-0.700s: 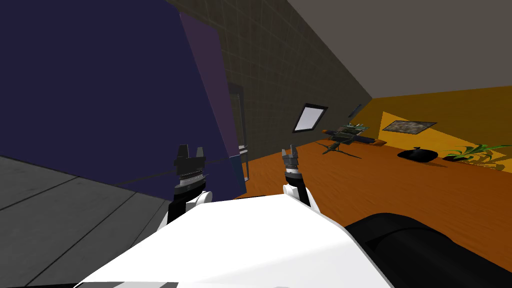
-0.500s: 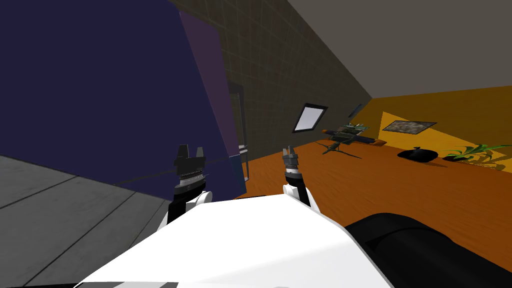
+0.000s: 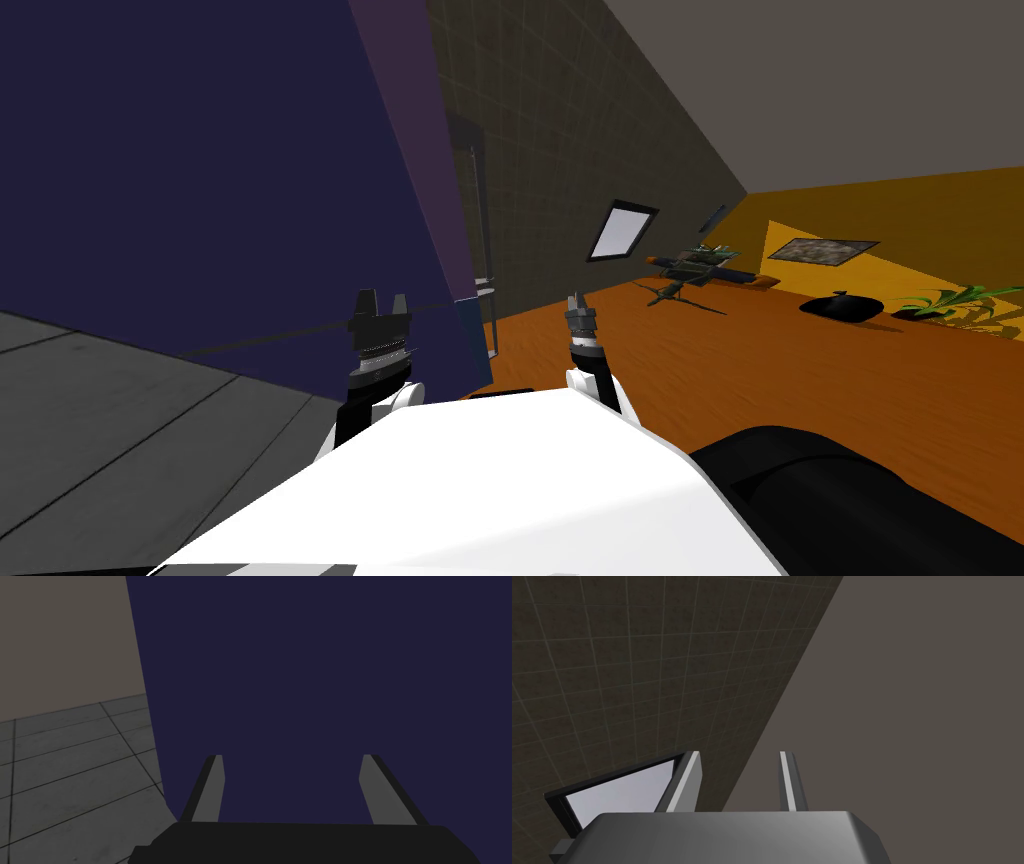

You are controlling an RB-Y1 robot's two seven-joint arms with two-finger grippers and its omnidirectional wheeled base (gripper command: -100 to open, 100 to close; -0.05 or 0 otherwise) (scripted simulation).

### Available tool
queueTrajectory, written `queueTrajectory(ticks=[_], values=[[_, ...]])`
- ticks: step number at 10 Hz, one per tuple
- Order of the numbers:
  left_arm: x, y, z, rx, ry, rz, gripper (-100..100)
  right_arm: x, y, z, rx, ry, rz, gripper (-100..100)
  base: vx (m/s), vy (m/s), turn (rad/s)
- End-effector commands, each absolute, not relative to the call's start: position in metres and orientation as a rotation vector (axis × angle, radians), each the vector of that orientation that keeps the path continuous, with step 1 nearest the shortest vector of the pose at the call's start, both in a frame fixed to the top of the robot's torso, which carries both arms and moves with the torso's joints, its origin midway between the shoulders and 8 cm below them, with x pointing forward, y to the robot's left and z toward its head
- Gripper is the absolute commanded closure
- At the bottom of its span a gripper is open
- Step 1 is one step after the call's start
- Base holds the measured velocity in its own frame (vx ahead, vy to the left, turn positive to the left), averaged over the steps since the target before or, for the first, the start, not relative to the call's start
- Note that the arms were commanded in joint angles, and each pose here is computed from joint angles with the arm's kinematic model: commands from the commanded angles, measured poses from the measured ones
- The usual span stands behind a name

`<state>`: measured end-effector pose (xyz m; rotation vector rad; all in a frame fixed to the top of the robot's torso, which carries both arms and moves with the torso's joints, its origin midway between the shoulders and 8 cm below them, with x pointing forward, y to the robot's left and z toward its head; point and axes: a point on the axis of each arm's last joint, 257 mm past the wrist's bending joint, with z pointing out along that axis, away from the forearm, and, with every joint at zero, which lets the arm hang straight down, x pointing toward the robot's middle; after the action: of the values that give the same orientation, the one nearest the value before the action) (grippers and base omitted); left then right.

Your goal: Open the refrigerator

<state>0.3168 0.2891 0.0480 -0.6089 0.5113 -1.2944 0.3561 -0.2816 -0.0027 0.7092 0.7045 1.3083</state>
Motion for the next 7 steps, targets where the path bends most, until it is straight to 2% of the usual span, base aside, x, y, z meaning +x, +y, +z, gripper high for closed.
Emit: queueTrajectory(ticks=[1,2,3,7], values=[[0.3168,0.2891,0.048,-0.609,0.511,-1.294,0,0.3561,-0.2816,-0.0027,0.709,0.704,1.308,0,0.0,0.0,0.0],[0.3168,0.2891,0.048,-0.609,0.511,-1.294,0,0.3561,-0.2816,-0.0027,0.709,0.704,1.308,0,0.0,0.0,0.0],[0.3189,0.2851,0.0477,-0.585,0.552,-1.298,-100,0.3561,-0.2816,-0.0027,0.709,0.704,1.308,0,0.013,-0.009,0.029],[0.3267,0.281,0.0458,-0.554,0.649,-1.298,-100,0.3562,-0.2816,-0.0031,0.71,0.705,1.308,0,0.018,-0.042,0.042]])
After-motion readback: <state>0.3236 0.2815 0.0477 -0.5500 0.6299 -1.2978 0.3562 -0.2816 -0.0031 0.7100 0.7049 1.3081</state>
